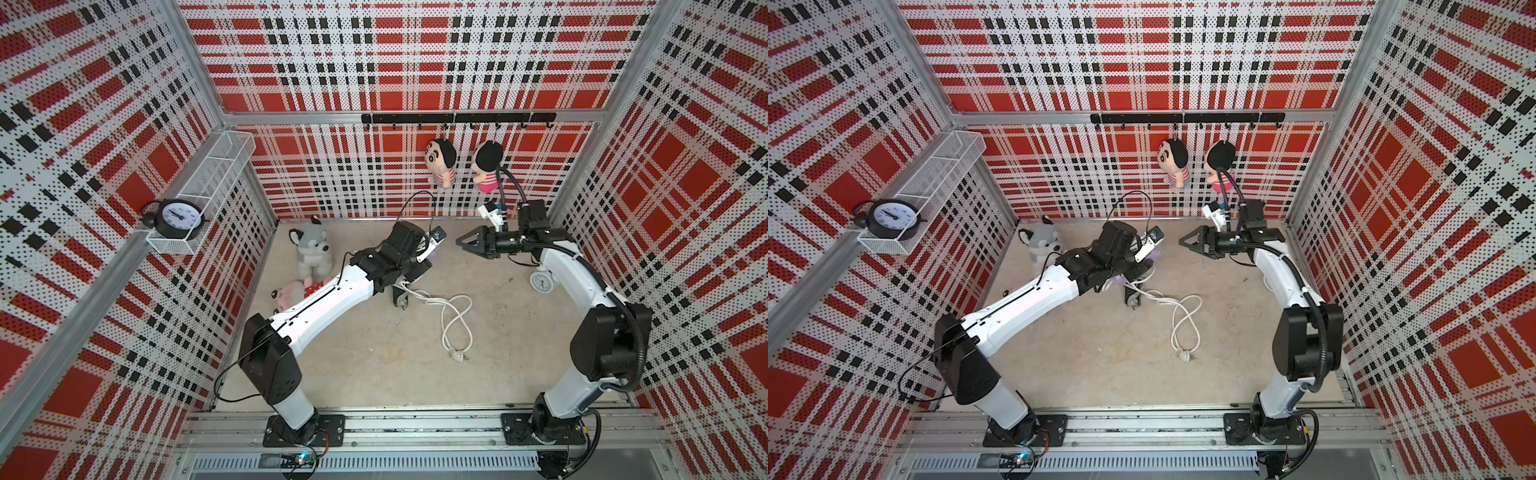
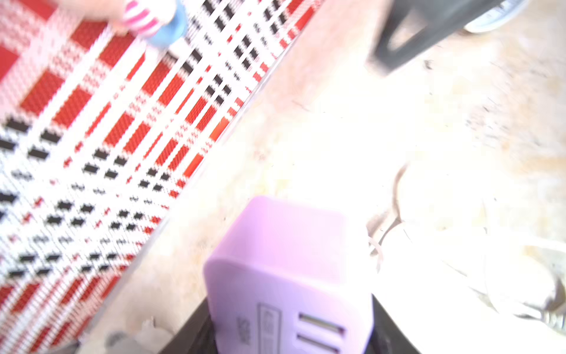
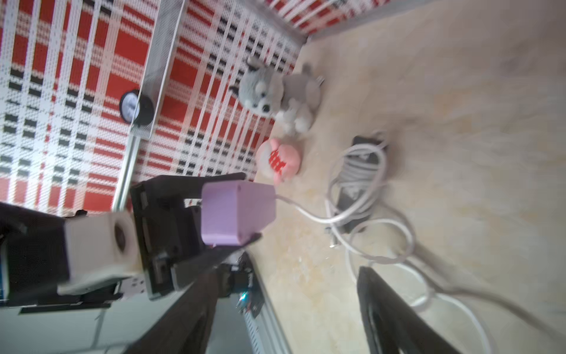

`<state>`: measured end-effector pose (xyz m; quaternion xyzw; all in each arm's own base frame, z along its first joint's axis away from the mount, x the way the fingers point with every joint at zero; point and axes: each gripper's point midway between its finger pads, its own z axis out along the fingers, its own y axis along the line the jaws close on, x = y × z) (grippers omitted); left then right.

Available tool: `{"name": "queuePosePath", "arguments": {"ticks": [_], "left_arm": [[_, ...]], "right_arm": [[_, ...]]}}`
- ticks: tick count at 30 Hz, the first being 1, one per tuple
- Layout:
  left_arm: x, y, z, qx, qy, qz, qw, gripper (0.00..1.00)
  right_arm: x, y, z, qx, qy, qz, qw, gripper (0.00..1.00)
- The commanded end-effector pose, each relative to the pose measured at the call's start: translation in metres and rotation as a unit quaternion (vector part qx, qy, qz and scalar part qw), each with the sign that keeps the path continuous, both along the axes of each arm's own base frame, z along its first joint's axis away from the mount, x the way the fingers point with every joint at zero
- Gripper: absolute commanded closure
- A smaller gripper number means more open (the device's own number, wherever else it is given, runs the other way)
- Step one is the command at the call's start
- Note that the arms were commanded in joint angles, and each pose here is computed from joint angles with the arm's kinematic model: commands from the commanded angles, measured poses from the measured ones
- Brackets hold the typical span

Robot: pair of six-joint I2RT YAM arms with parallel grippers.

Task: Unwrap the cord wrapped around the power strip
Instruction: Adjust the power strip, then place the power strip at the center of the board.

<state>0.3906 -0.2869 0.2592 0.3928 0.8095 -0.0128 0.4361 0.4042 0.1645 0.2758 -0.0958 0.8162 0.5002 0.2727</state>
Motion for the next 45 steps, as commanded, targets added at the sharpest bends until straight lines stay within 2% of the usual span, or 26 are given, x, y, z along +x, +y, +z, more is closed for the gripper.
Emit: {"name": "queuePosePath", "arguments": {"ticks": [1,4,8,12,15,20,26,30,36,37,40,45], "left_arm": [[0.015,0.011,0.022,-0.099,0.048,0.063,0.992,1.0],[0.026,0.021,0.042,-0.188,0.103,0.076,0.974,1.0],[0.036,0.038,0.063,-0.301,0.169,0.075,0.935,1.0],[0.041,0.048,0.06,-0.32,0.192,0.093,0.923,1.0],[0.041,0.05,0.055,-0.337,0.218,0.092,0.911,1.0],[0.035,0.047,0.064,-0.36,0.236,0.075,0.9,1.0],[0.029,0.05,0.084,-0.391,0.241,0.051,0.887,1.0],[0.024,0.054,0.099,-0.412,0.24,0.04,0.878,1.0],[0.026,0.061,0.108,-0.424,0.229,0.046,0.875,1.0],[0.028,0.063,0.109,-0.435,0.233,0.055,0.868,1.0],[0.029,0.066,0.117,-0.452,0.226,0.057,0.861,1.0],[0.022,0.063,0.128,-0.48,0.227,0.041,0.847,1.0]], "right_arm": [[0.0,-0.001,0.024,-0.036,-0.138,-0.033,0.989,0.24],[-0.026,0.022,0.011,-0.053,-0.212,0.007,0.976,0.26],[-0.056,0.048,-0.001,-0.055,-0.34,0.051,0.937,0.32],[-0.07,0.079,-0.011,-0.087,-0.425,0.078,0.898,0.33],[-0.075,0.111,-0.022,-0.126,-0.48,0.107,0.862,0.29],[-0.06,0.136,-0.039,-0.16,-0.518,0.115,0.832,0.27],[-0.048,0.155,-0.044,-0.151,-0.551,0.109,0.814,0.28],[-0.043,0.163,-0.052,-0.137,-0.56,0.111,0.81,0.28],[-0.06,0.182,-0.055,-0.072,-0.543,0.153,0.823,0.29],[-0.066,0.184,-0.057,-0.063,-0.539,0.163,0.824,0.29],[-0.08,0.191,-0.055,-0.029,-0.532,0.167,0.83,0.29],[-0.081,0.208,-0.041,0.044,-0.527,0.143,0.837,0.34]]}}
